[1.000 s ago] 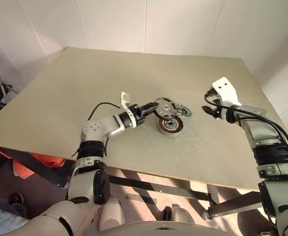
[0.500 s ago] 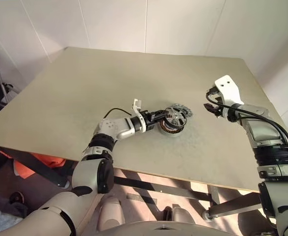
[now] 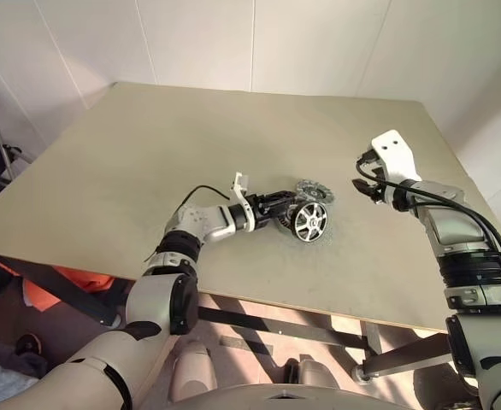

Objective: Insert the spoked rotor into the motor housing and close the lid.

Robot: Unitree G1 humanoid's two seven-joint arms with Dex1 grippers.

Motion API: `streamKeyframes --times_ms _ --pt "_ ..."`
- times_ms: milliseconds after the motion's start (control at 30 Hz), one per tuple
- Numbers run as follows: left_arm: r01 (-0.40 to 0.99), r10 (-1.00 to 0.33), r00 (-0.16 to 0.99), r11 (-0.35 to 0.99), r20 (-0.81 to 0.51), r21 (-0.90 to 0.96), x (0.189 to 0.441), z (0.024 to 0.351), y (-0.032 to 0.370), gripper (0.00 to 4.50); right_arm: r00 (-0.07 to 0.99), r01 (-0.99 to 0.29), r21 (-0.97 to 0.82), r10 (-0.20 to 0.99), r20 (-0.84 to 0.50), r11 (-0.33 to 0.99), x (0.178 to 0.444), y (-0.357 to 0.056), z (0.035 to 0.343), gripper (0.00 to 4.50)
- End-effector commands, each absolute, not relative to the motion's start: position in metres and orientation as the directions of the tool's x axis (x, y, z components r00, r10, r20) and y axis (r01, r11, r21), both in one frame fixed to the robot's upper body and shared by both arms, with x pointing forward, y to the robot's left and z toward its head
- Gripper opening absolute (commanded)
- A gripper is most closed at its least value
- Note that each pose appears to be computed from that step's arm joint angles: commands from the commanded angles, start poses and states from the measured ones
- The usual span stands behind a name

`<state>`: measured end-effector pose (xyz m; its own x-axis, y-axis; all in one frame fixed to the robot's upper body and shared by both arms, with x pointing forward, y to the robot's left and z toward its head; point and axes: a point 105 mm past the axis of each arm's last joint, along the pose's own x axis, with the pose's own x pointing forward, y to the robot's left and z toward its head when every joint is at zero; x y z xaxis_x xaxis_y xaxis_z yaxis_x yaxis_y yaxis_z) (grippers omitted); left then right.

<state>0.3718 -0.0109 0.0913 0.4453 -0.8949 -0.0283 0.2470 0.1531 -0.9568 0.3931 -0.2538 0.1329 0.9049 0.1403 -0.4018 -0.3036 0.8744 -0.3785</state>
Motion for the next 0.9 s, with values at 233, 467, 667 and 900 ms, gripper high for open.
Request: streamKeyframes --times_ms 233,467,667,900 --pt "0.432 -0.853 0.510 0.147 0.107 -0.890 0.389 0.144 0.021 2.40 0.926 -0.313 -0.409 0.181 -0.330 0.857 0.396 -0.247 0.157 2.72" --pt "0.485 -0.811 0.577 0.248 0.094 -0.838 0.381 0.150 0.063 2.40 0.839 -0.539 -0.460 0.401 -0.367 0.706 0.352 -0.223 0.161 2.72" --pt "0.445 -0.764 0.643 0.312 0.056 -0.839 0.374 0.137 0.092 2.40 0.785 -0.619 -0.452 0.480 -0.392 0.643 0.327 -0.206 0.160 2.72" --pt "0.434 -0.749 0.661 0.329 0.048 -0.839 0.373 0.133 0.090 2.40 0.747 -0.664 -0.405 0.548 -0.376 0.628 0.333 -0.172 0.154 2.72"
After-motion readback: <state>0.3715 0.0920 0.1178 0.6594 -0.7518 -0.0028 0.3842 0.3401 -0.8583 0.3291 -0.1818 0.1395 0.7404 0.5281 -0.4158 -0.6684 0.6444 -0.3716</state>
